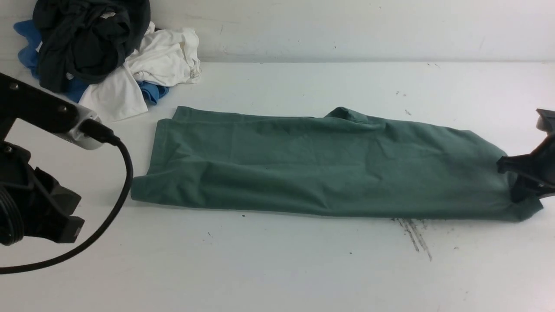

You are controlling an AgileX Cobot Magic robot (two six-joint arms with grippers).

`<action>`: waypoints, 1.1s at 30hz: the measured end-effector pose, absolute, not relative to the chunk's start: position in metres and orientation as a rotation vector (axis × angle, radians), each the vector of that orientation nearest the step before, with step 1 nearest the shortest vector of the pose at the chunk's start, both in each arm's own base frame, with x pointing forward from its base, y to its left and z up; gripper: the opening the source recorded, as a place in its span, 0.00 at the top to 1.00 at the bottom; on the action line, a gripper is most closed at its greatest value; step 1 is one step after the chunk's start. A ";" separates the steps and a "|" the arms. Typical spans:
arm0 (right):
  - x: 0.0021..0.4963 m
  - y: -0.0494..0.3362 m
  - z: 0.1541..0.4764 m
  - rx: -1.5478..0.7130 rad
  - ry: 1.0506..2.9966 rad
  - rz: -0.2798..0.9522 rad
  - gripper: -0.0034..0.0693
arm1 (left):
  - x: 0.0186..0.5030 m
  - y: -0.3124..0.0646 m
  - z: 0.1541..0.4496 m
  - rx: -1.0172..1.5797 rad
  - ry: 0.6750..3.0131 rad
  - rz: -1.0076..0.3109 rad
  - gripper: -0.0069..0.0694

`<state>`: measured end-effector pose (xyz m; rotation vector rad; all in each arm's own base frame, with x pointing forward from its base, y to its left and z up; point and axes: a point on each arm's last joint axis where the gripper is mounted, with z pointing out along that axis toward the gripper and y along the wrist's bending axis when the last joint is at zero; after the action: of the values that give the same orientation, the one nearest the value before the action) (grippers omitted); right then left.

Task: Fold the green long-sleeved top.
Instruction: Use the right arm to clamp the right edge of the fabric, then use the right arm to drag the right edge of the fabric to the left and folds it over the left edge

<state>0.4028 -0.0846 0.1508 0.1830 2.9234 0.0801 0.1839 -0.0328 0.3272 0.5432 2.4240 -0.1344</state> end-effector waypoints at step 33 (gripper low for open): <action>0.394 0.326 0.179 -0.725 2.299 0.649 0.87 | 0.187 -0.037 0.328 0.491 2.380 -0.206 0.92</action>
<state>0.3938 0.3259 0.1792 -0.7255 2.2993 0.6485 0.1867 -0.0372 0.3278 0.4911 2.3805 -0.2060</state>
